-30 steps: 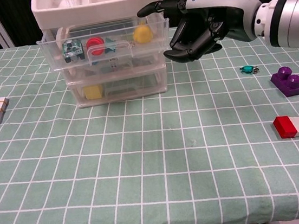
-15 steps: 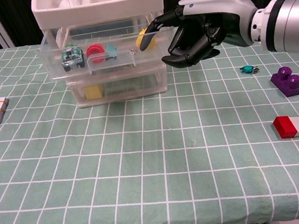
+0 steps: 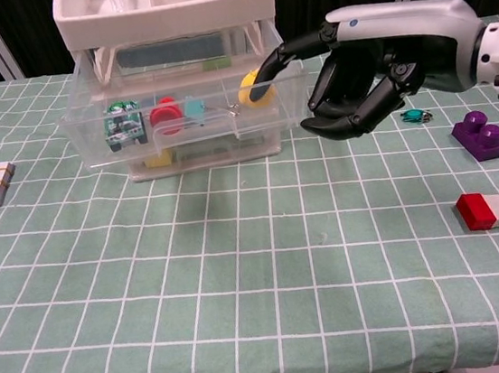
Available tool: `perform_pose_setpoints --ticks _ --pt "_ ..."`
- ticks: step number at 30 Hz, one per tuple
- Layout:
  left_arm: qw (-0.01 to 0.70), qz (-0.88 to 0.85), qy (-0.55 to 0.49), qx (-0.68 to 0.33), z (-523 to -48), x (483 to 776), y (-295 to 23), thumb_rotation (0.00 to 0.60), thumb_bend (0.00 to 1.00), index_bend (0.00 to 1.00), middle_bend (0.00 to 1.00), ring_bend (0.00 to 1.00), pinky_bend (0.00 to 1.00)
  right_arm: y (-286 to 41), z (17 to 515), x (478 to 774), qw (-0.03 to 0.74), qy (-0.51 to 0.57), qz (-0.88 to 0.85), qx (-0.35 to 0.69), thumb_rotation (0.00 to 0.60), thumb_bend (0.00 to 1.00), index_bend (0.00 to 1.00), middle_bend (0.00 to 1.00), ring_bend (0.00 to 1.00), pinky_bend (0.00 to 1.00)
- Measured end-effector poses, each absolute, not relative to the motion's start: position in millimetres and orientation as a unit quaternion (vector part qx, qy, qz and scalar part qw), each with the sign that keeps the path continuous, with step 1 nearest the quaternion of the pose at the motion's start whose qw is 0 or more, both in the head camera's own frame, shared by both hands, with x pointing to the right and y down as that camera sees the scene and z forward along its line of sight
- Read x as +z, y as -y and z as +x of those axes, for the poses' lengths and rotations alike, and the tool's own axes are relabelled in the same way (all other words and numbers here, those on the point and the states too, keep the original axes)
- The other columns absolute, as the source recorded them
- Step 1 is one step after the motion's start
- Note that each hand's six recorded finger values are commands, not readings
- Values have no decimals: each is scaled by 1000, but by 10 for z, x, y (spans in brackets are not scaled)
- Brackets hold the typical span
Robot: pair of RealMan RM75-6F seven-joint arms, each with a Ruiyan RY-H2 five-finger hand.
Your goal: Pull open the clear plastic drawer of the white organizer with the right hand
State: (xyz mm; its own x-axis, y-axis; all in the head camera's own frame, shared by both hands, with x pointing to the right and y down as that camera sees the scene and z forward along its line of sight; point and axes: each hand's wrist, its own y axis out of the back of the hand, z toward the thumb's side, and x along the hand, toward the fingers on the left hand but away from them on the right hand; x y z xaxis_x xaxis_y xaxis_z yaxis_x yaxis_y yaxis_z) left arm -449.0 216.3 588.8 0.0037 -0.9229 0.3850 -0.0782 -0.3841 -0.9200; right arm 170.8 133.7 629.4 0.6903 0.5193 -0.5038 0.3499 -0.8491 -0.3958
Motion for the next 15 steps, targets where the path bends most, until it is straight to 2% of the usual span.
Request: perform_pose_setpoints --ticks 6,8,12,15 --pt "375 -600 -418 -570 -4499 5830 -2155 600 0 241 235 181 203 -1250 1826 5970 190 230 -901 316 600 317 77 860 877 936" --pt "376 -601 -418 -568 -4486 5824 -2156 600 0 241 235 181 203 -1176 1847 5843 213 228 -895 318 600 316 129 867 888 938" --pt "379 -603 -421 -562 -4444 5807 -2158 600 0 241 235 181 203 -964 1791 5620 283 215 -878 322 600 325 303 893 915 944" --pt "380 -602 -425 -559 -4417 5791 -2166 600 0 242 235 181 203 -850 1698 5559 337 198 -859 330 600 327 350 910 932 952"
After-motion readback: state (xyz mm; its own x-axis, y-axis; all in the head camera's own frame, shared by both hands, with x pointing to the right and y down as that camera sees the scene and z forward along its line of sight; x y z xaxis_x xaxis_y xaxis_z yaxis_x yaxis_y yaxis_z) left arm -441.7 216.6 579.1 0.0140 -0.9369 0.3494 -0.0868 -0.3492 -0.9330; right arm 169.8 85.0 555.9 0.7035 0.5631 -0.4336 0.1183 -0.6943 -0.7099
